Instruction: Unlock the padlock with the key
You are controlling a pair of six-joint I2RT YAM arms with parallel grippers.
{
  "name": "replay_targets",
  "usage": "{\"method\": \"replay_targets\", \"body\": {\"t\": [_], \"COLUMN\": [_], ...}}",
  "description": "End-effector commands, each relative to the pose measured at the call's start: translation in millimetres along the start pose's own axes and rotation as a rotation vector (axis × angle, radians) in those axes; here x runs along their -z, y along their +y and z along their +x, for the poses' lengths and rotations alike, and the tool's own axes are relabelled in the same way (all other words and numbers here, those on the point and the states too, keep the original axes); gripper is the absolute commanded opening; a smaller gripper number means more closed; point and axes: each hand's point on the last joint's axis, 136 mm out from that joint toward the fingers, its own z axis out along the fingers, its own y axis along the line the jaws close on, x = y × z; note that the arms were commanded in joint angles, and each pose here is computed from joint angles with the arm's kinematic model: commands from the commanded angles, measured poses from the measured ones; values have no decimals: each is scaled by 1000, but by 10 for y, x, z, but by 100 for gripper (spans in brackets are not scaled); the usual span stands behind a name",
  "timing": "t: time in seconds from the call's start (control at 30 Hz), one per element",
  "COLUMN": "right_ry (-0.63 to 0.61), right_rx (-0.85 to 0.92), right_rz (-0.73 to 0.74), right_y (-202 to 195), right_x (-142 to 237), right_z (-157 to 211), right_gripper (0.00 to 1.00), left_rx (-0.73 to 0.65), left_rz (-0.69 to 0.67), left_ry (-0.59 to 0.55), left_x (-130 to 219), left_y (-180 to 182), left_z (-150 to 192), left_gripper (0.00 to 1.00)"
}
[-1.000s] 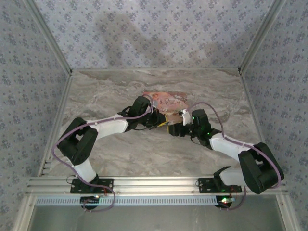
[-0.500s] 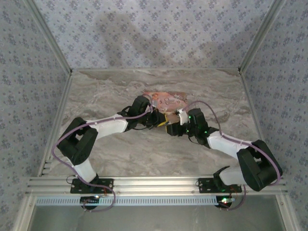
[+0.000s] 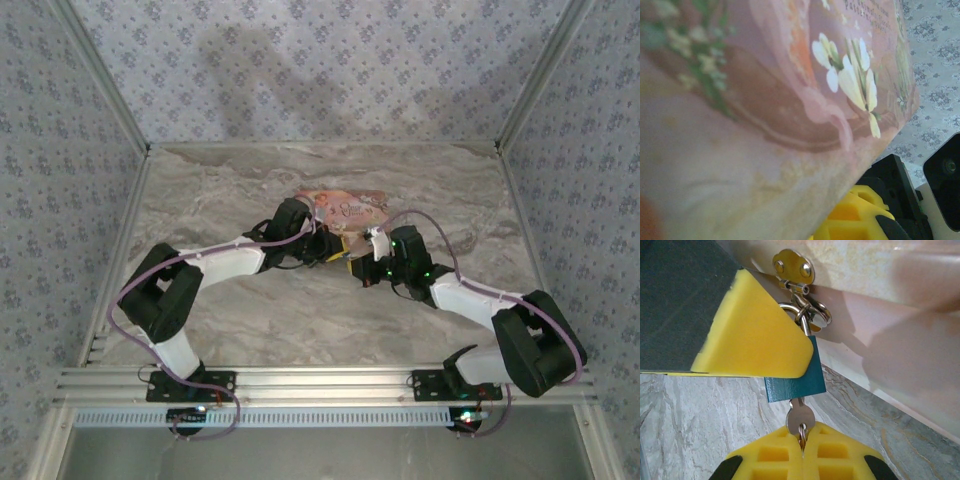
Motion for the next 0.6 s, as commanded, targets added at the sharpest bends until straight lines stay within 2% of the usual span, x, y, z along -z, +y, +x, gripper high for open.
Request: {"method": "replay_targets", "body": {"t": [0.0,0.07,0.13,0.27,0.57], "right_ry": [-4,-12,-23,-31,-12], "right_rx": [0,2,20,55,98], "right_rz": [-22,8,39,68,96], "right_y": [40,6,-12,5,13], "right_x": [10,34,64,105,62], "right_z": [-48,-51,-68,-117,-134], "right_gripper": [6,28,36,39,39], "left_rx": [-37,-38,-39,-38,-34], "left_rz": [90,92,92,93,97], "left_ry": [-9,-8,-8,-7,-7], "left_x": [94,98,102,101,91], "left_y": [-295,-301,-304,-308,-313], "left_z": [-35,-33,-31,-32,-35], "left_gripper": [0,0,0,0,0]}}
